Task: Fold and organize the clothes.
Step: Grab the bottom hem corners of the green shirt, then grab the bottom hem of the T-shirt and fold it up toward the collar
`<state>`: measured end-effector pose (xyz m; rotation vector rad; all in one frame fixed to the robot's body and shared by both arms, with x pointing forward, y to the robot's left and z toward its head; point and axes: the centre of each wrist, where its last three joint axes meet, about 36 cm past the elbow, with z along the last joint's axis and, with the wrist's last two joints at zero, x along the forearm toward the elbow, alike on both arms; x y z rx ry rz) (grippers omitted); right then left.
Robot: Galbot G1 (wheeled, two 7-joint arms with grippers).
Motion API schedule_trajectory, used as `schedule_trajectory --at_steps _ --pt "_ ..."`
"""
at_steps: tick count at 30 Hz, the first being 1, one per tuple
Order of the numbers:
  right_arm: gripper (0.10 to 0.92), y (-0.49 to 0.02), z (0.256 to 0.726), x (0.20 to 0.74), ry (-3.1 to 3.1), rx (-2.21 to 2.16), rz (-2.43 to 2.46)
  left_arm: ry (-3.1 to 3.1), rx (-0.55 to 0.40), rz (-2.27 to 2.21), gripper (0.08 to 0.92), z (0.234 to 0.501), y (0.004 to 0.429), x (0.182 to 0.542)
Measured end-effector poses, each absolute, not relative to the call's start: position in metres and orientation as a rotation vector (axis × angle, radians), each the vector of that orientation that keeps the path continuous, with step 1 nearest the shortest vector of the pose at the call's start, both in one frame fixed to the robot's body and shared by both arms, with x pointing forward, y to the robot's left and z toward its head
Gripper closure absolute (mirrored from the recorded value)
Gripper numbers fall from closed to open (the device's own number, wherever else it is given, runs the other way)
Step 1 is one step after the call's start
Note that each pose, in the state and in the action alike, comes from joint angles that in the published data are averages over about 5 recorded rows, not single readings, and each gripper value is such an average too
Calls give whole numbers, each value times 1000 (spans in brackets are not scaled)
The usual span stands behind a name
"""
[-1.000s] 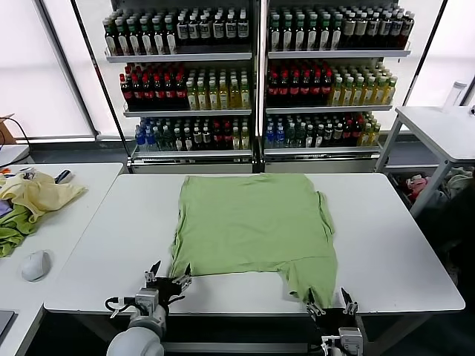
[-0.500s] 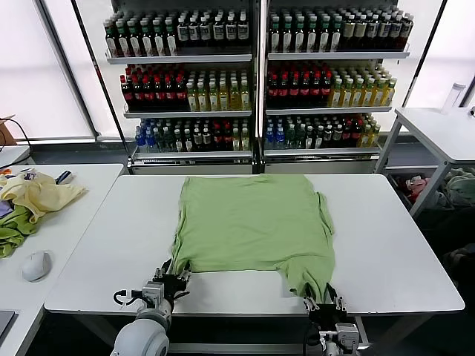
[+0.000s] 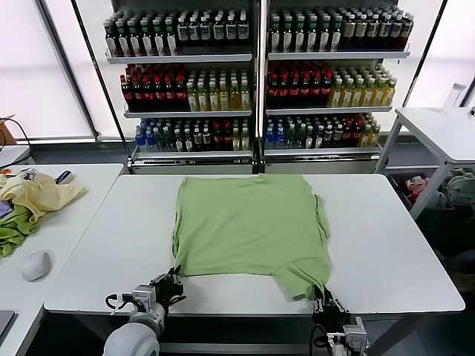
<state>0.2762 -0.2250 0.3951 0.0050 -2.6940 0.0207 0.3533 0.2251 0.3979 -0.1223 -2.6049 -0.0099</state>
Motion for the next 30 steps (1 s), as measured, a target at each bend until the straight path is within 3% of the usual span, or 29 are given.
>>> schedule_trajectory --at_steps 4,16,30 --pt "891 -232 411 280 -2765 11 34 -2647 -148 27 893 413 229 353" --pt "891 -248 431 313 -2903 27 106 -2744 -244 33 893 446 237 363" --pt "891 -256 431 386 -2939 71 217 -2764 -209 -72 893 435 237 408"
